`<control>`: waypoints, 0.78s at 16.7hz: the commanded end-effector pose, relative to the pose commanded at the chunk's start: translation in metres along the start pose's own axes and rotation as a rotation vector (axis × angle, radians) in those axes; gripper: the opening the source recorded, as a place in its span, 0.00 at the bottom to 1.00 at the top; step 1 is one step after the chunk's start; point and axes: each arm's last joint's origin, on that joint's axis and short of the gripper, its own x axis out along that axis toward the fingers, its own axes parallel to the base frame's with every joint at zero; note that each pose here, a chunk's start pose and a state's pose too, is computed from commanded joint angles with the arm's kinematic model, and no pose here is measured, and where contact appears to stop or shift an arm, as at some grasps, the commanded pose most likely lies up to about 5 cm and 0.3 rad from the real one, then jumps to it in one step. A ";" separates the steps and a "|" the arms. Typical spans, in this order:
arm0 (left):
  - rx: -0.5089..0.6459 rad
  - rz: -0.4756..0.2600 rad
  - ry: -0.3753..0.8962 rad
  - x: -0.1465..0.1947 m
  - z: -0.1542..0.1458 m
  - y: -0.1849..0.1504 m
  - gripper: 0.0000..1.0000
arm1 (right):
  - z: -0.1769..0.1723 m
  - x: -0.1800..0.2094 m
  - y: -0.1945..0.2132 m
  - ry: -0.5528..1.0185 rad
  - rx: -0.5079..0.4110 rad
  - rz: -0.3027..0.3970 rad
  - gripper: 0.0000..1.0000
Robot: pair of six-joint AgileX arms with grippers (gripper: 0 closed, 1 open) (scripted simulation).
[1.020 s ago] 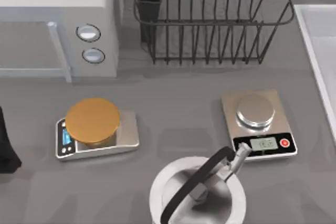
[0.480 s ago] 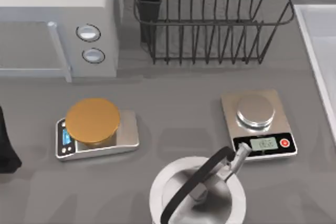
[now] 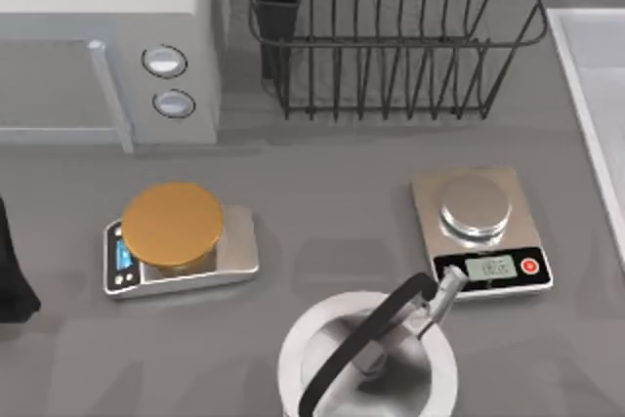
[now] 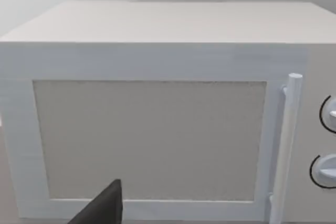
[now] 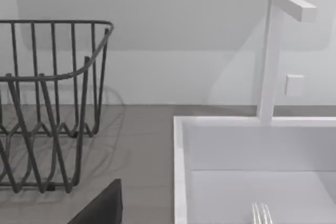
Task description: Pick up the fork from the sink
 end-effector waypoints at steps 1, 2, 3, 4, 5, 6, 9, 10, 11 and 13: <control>0.000 0.000 0.000 0.000 0.000 0.000 1.00 | 0.003 0.000 0.000 0.012 -0.002 -0.002 1.00; 0.000 0.000 0.000 0.000 0.000 0.000 1.00 | 0.008 0.001 0.000 0.029 -0.004 -0.004 1.00; 0.000 0.000 0.000 0.000 0.000 0.000 1.00 | 0.015 0.001 -0.001 0.052 -0.007 -0.007 1.00; 0.000 0.000 0.000 0.000 0.000 0.000 1.00 | 0.024 0.003 -0.001 0.082 -0.011 -0.011 1.00; 0.000 0.000 0.000 0.000 0.000 0.000 1.00 | 0.033 0.005 -0.002 0.117 -0.015 -0.015 1.00; 0.000 0.000 0.000 0.000 0.000 0.000 1.00 | 0.044 0.009 -0.002 0.156 -0.019 -0.020 1.00; 0.000 0.000 0.000 0.000 0.000 0.000 1.00 | 0.081 0.029 -0.005 0.301 -0.033 -0.034 1.00; 0.000 0.000 0.000 0.000 0.000 0.000 1.00 | 0.094 0.039 -0.006 0.357 -0.038 -0.039 1.00; 0.000 0.000 0.000 0.000 0.000 0.000 1.00 | 0.106 0.051 -0.007 0.416 -0.042 -0.044 1.00; 0.000 0.000 0.000 0.000 0.000 0.000 1.00 | 0.127 0.082 -0.011 0.541 -0.049 -0.051 1.00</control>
